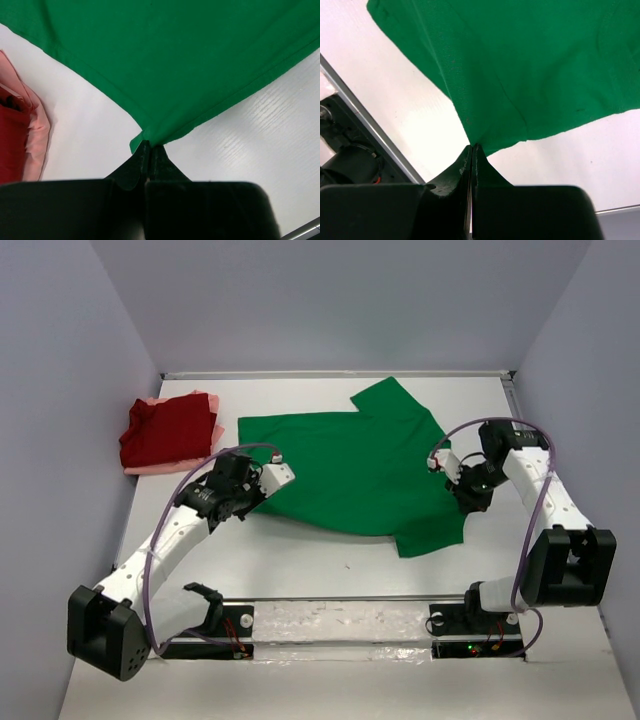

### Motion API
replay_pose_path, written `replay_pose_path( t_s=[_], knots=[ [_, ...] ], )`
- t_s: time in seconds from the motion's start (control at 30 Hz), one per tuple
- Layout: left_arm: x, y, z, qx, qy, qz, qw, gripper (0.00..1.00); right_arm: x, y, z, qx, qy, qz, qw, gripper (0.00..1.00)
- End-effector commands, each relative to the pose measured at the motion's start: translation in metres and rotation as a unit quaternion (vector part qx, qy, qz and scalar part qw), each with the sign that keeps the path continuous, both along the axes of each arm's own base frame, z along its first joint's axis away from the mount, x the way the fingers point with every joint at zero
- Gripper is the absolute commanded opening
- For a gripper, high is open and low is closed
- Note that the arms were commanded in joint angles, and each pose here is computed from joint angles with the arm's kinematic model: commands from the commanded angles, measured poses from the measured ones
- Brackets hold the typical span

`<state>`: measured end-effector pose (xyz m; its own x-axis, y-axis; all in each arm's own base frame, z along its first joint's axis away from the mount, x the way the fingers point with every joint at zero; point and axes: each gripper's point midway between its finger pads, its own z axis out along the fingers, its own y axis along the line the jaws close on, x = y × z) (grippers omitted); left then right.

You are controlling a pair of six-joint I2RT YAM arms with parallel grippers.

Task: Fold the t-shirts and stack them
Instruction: Pick up the flattened T-shirt from the center of the board, then fold the flattened T-shirt at the center of the board.

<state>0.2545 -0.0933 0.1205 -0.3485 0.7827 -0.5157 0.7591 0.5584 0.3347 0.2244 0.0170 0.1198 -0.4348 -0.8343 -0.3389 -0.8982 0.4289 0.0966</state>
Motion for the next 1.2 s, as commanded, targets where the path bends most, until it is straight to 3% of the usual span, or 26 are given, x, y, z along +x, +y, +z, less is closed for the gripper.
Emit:
replay_pose_path(
  t_s=[0.0,0.6,1.17],
  knots=[
    [0.005,0.0,0.02,-0.01,-0.027,-0.002,1.0,0.0,0.0,-0.001,0.019,0.001,-0.008,-0.013,1.0,0.0],
    [0.025,0.027,0.019,0.014,-0.091,0.079,0.993,0.0,0.056,-0.003,0.003,0.001,-0.017,-0.098,0.995,0.0],
    [0.04,0.022,-0.004,0.019,-0.081,0.077,0.993,0.0,0.098,-0.007,-0.013,-0.004,-0.029,-0.143,0.989,0.0]
  ],
)
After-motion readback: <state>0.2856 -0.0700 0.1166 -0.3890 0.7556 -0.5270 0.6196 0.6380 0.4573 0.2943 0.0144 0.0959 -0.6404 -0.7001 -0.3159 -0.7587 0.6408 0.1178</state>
